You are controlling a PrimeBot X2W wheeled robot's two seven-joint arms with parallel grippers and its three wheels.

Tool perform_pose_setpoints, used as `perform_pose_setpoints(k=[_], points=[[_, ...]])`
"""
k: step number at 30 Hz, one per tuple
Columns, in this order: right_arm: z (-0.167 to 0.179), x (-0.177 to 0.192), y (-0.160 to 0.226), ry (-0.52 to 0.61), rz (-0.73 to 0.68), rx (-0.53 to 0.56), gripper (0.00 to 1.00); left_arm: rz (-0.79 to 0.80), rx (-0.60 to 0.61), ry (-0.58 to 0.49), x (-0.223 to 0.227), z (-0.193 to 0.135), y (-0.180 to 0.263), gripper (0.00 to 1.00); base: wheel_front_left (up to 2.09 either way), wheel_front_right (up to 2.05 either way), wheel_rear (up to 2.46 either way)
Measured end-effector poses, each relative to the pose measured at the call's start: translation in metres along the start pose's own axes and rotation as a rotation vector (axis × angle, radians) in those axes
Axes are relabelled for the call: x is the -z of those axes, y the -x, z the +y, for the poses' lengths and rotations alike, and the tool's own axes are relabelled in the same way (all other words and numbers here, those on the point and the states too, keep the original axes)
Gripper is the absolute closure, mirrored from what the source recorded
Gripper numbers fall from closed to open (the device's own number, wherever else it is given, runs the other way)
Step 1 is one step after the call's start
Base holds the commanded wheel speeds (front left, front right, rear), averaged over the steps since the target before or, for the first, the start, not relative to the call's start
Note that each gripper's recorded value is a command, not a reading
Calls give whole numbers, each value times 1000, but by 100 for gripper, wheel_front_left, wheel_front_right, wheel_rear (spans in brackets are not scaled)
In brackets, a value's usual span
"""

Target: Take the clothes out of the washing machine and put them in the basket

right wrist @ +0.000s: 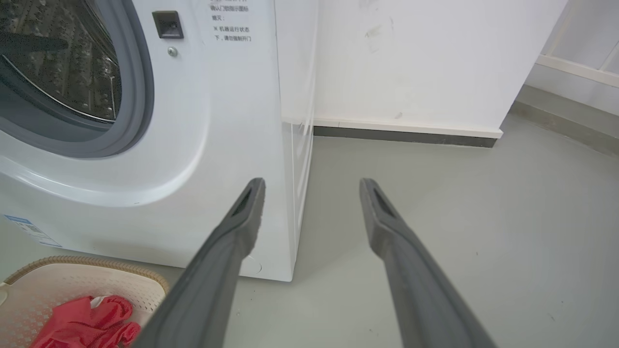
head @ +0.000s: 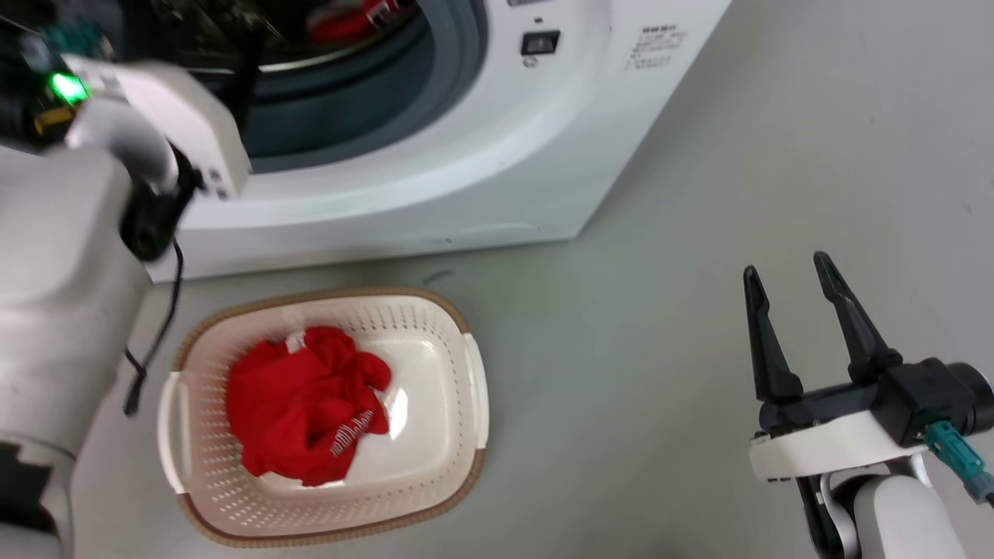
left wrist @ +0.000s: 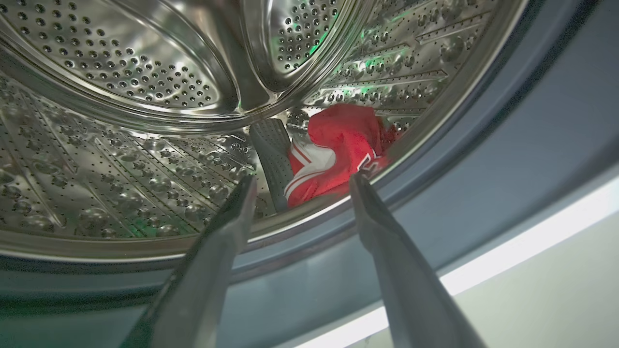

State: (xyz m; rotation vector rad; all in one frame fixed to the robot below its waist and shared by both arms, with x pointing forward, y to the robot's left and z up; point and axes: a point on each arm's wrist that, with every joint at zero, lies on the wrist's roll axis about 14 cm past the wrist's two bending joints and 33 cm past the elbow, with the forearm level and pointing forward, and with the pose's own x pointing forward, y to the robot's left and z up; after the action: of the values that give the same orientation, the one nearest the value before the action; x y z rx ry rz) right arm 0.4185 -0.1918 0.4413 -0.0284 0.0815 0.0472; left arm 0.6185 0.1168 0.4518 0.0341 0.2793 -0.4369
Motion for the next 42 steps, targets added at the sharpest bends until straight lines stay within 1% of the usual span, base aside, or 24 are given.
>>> perform_pose_setpoints(k=[3,5,7,9,11,15,20,23,28,32,37,38,42], points=[[-4,10,-5,-5,24,11,0,41,18,37,0,0,-24,0,0,0,0],[-7,19,-7,-15,46,20,0,90,23,43,3,4,-41,0,0,0,0],[-10,30,-8,-26,74,30,0,139,23,77,7,9,-58,0,0,0,0],[-15,40,-9,-33,101,44,0,191,23,120,16,13,-76,0,0,0,0],[-19,51,-5,-38,136,61,0,250,17,140,29,15,-92,0,0,0,0],[-30,64,2,-51,182,100,0,366,21,249,55,8,-121,0,0,0,0],[-39,79,14,-55,241,138,0,470,53,312,79,-10,-150,0,0,0,0],[-43,85,20,-54,269,156,0,531,65,297,94,-17,-161,0,0,0,0],[-47,92,26,-51,298,173,0,619,58,259,113,-15,-170,0,0,0,0],[-48,95,27,-52,311,181,0,676,61,236,121,-17,-171,0,0,0,0],[-47,100,26,-55,321,178,0,731,47,201,129,-9,-168,0,0,0,0],[-47,101,26,-58,322,178,0,732,47,202,130,-9,-168,100,0,0,0],[-47,102,26,-62,326,179,0,732,50,196,133,-10,-167,100,0,0,0]])
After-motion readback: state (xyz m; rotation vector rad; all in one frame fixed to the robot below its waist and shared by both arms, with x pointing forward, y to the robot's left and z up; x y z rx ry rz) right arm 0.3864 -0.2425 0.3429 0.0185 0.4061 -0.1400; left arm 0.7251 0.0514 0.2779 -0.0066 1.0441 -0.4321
